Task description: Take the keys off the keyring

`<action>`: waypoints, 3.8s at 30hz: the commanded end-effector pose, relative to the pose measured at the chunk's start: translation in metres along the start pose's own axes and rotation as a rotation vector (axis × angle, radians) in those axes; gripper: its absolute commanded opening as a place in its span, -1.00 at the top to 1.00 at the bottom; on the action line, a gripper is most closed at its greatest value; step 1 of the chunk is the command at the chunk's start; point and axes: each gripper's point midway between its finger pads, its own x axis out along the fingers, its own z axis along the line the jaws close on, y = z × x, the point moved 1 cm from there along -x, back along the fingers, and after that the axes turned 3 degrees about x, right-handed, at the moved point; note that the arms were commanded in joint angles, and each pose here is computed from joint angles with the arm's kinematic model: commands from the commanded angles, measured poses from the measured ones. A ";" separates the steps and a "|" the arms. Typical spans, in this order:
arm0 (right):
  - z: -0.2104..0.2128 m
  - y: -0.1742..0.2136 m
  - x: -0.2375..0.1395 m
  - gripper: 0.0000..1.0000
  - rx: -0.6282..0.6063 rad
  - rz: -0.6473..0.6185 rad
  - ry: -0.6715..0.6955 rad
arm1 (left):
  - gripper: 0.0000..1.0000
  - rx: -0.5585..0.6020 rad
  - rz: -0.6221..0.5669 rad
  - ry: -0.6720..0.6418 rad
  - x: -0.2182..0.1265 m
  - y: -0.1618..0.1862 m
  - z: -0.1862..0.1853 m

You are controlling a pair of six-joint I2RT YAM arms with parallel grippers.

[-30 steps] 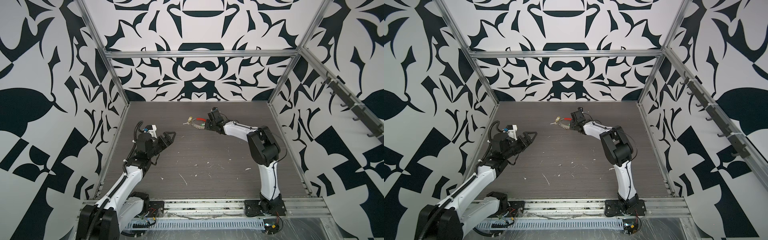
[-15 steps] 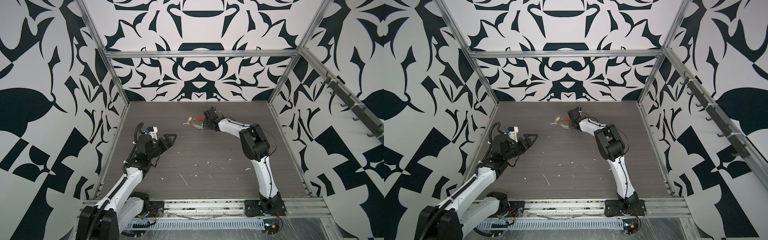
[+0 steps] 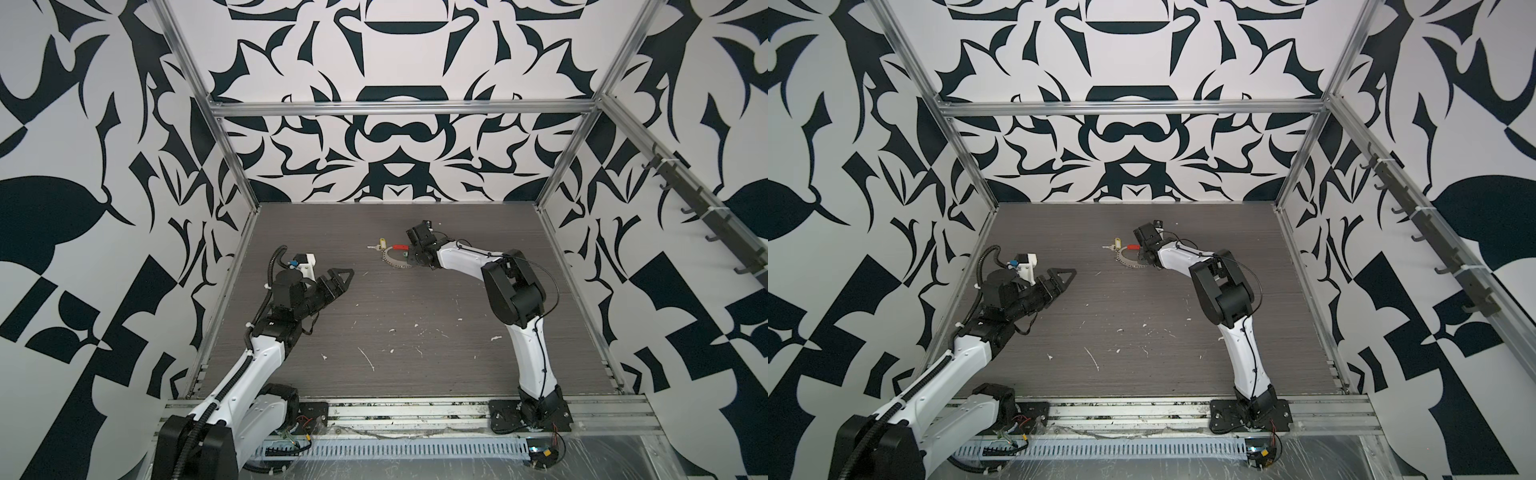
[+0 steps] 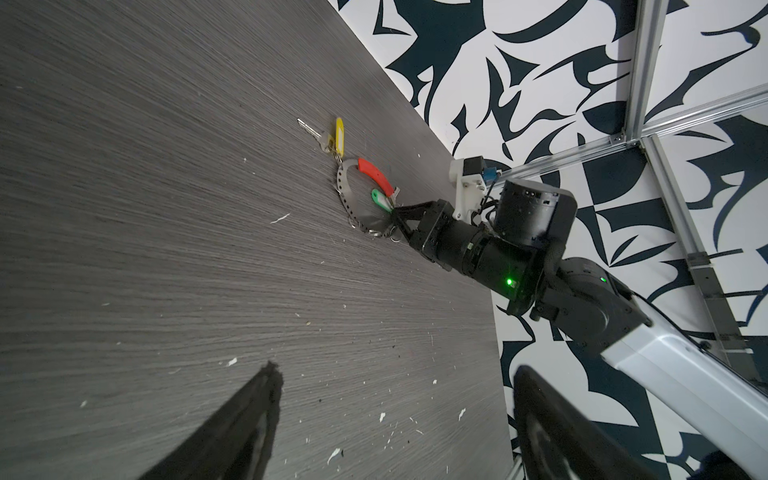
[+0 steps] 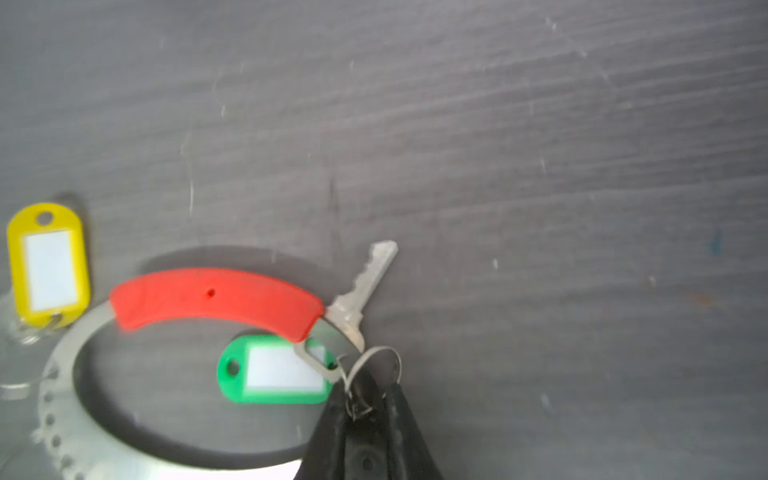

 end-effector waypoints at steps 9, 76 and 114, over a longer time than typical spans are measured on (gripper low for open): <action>0.037 0.059 -0.090 1.00 -0.221 0.053 -0.238 | -0.80 0.014 0.015 0.042 -0.010 0.007 -0.010; 0.033 0.022 -0.025 0.82 0.016 -0.050 0.089 | -0.82 0.032 0.003 0.031 -0.021 0.013 -0.008; 0.048 -0.005 -0.094 0.29 -0.105 -0.258 -0.166 | -0.53 0.111 -0.050 -0.066 -0.001 -0.009 0.009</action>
